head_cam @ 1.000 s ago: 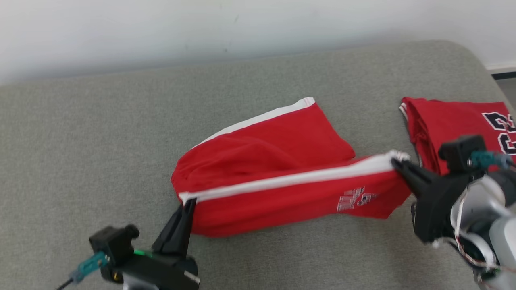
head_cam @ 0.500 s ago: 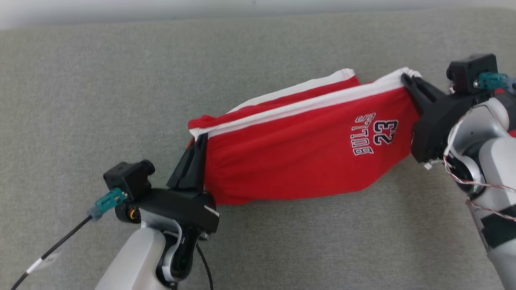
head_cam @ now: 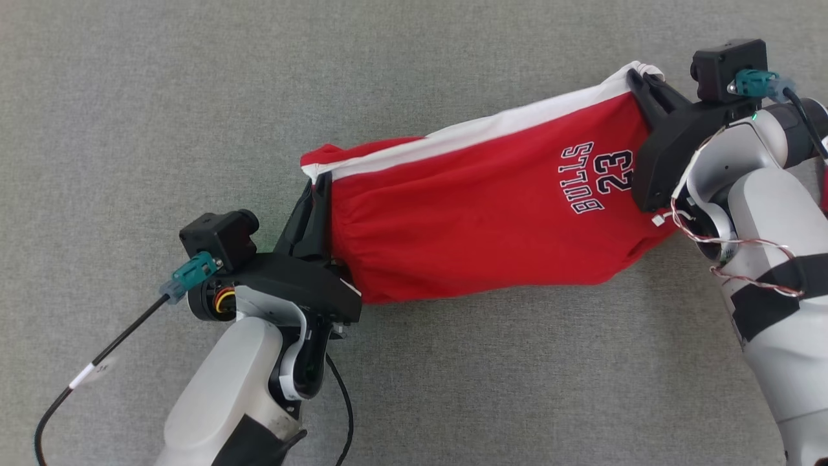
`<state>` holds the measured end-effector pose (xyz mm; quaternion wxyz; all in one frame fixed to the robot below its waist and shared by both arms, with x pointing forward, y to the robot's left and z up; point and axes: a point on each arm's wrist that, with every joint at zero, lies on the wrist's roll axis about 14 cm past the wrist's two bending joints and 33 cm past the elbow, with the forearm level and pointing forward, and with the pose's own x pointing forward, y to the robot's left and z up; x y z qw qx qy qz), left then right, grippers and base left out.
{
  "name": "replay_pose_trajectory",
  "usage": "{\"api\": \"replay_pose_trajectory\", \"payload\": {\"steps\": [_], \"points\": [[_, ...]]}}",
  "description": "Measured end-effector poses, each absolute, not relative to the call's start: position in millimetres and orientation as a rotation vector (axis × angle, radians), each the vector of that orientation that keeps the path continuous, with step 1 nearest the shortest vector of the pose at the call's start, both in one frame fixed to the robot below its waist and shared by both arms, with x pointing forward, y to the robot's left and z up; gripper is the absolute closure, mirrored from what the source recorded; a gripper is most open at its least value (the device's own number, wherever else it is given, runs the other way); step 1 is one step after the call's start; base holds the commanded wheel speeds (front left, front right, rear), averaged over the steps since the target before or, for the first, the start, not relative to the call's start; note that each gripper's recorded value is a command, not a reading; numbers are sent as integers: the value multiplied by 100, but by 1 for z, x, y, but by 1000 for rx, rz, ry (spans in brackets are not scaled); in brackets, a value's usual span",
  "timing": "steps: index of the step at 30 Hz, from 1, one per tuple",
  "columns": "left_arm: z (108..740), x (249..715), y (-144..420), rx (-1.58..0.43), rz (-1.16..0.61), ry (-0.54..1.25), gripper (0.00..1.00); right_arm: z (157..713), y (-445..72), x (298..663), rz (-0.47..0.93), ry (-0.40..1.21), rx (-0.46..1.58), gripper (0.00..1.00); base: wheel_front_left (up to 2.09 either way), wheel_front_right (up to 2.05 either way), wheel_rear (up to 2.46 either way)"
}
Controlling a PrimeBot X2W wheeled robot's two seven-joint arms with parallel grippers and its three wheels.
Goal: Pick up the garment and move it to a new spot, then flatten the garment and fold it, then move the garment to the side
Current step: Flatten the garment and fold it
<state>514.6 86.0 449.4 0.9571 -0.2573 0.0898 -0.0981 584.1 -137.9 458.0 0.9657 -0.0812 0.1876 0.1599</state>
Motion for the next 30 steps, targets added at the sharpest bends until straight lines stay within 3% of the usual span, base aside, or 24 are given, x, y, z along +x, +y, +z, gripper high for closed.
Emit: {"api": "replay_pose_trajectory", "payload": {"steps": [1, 2, 3, 18, 30], "points": [[448, 516, 88, -517, -190, 183, 53, 454, -138, 586, 318, 389, -163, 100, 0, 0, 0], [446, 518, 90, -509, -181, 187, 0, 452, -138, 588, 312, 395, -158, 53, 0, 0, 0], [444, 519, 91, -501, -175, 192, 0, 450, -137, 590, 308, 402, -152, 0, 0, 0, 0], [467, 505, 115, -437, -130, 99, 0, 468, -153, 579, 247, 430, -113, 0, 0, 0, 0], [493, 426, 153, -265, -95, -31, 0, 464, -184, 537, 177, 576, -35, 0, 0, 0, 0]]}}
